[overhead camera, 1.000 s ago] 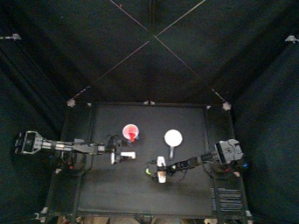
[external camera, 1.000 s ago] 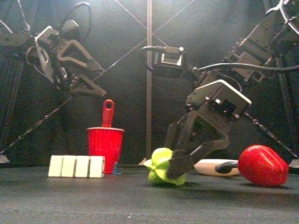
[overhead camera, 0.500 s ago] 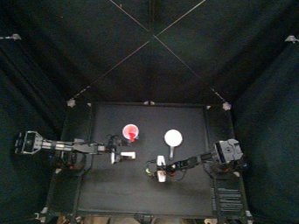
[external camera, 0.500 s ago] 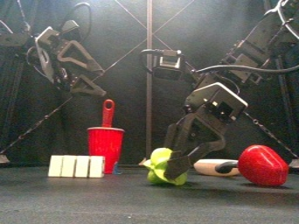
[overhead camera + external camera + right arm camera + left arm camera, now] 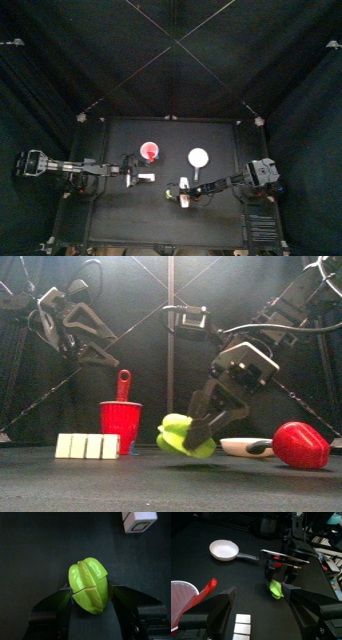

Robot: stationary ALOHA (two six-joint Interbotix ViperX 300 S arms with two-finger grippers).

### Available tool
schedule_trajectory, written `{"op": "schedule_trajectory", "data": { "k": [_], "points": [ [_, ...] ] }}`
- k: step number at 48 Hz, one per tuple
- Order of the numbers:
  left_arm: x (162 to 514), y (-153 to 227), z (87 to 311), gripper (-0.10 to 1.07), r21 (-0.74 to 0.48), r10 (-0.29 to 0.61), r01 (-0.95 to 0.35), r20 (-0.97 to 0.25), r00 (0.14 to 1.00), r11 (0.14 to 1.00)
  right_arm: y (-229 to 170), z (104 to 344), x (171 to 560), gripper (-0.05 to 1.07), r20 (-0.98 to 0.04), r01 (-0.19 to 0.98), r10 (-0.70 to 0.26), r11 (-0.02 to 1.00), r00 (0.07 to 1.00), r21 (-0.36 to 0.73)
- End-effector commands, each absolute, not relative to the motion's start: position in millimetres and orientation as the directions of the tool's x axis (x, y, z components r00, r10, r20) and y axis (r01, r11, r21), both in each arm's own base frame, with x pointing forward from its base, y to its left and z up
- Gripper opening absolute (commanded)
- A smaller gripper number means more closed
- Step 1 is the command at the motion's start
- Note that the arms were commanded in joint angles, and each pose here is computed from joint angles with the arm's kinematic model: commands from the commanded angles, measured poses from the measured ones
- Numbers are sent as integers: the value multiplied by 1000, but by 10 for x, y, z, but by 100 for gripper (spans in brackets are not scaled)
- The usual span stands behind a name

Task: Grab starfruit

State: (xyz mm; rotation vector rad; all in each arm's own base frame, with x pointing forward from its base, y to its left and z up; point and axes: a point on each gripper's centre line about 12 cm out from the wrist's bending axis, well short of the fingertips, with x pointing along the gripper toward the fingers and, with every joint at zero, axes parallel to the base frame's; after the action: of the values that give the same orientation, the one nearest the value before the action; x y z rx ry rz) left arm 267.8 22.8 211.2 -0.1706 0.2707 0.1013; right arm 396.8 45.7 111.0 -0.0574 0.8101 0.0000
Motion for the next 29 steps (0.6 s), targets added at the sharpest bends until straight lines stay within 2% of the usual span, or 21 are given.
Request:
{"op": "schedule_trajectory", "data": {
  "k": [1,12,29],
  "points": [
    [2691,242,2185,104,-156,82,-123,-249,965,980,454,1462,4036,65,-658,-9,-23,999,753,-45],
    [2639,238,2191,104,-157,83,-123,-242,967,980,454,1622,4029,65,-628,-5,-22,999,778,-42],
    [2588,245,2205,104,-157,87,-125,-231,969,980,463,1623,4045,65,-627,-3,-21,999,779,-37]
  ]
}}
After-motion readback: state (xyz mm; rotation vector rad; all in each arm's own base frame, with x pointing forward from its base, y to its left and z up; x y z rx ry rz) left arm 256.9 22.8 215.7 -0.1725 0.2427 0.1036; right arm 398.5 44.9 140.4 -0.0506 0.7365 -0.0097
